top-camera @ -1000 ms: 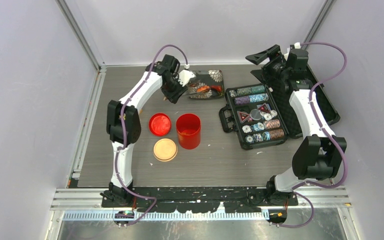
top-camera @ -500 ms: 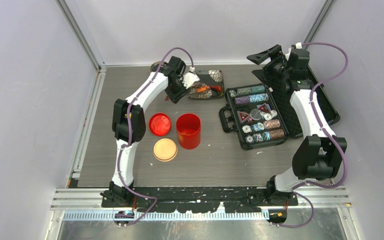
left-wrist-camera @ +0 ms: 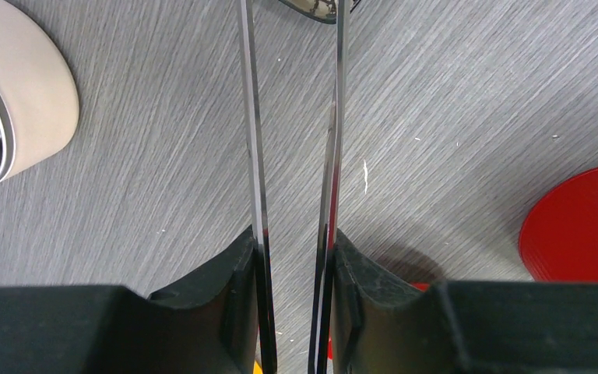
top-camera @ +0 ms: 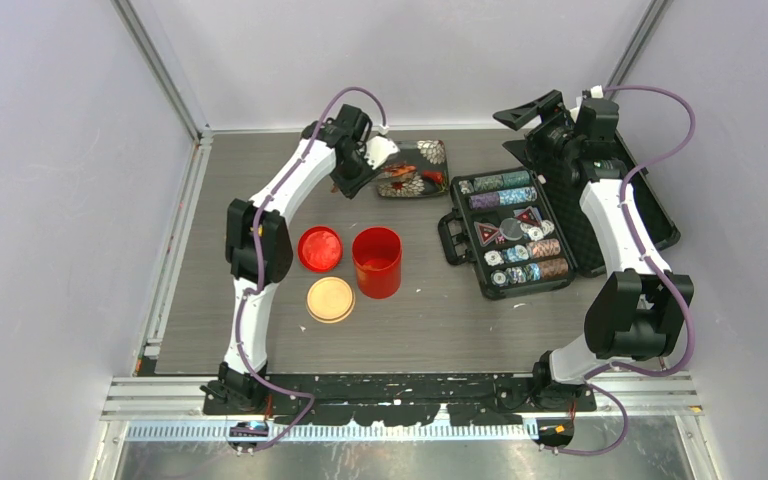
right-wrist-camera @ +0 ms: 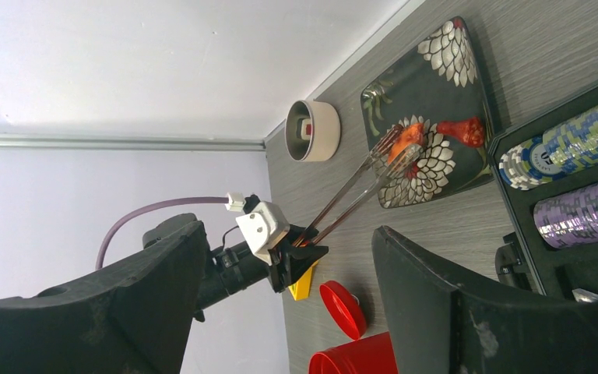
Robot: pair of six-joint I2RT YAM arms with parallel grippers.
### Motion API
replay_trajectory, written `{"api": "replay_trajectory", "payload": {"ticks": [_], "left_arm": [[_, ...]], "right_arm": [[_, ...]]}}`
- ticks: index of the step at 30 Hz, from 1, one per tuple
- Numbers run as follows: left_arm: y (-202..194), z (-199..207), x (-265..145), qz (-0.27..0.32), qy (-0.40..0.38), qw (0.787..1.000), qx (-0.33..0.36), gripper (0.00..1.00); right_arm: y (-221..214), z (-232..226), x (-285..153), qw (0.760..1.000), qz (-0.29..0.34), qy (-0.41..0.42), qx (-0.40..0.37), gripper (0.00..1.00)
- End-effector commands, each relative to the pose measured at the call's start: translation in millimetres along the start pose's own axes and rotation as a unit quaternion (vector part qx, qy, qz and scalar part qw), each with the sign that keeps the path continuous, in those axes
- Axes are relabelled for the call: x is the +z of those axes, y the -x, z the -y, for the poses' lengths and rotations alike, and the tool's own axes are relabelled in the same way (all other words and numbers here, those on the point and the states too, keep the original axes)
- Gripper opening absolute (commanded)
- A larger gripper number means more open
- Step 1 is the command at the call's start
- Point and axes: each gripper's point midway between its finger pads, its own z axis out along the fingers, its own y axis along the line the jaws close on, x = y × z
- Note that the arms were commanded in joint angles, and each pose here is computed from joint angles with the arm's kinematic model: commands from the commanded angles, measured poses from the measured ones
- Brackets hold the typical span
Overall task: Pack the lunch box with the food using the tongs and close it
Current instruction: Pick up the fake food from the plate.
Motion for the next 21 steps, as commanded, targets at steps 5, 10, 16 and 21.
{"api": "replay_trajectory", "payload": {"ticks": [5, 10, 16, 21], "left_arm": [[33.9, -12.3, -72.0, 0.078, 0.042, 0.996, -0.009, 0.29], [34.1, -7.2, -95.5, 0.096, 0.04, 0.995, -0.012, 0.28], [28.9, 4.1, -132.1, 0.131, 0.027, 0.99, -0.033, 0.28], [15.2, 22.2, -165.2, 0.158, 0.016, 0.987, -0.032, 0.29]], "right_arm": [[6.0, -25.4, -14.7, 0.999, 0.016, 0.038, -0.028, 0.82], [5.2, -25.9, -16.2, 0.999, 0.016, 0.039, -0.034, 0.82], [3.3, -25.8, -19.6, 0.998, 0.015, 0.038, -0.046, 0.82], [0.1, -24.9, -23.4, 0.997, 0.01, 0.035, -0.063, 0.82]]}}
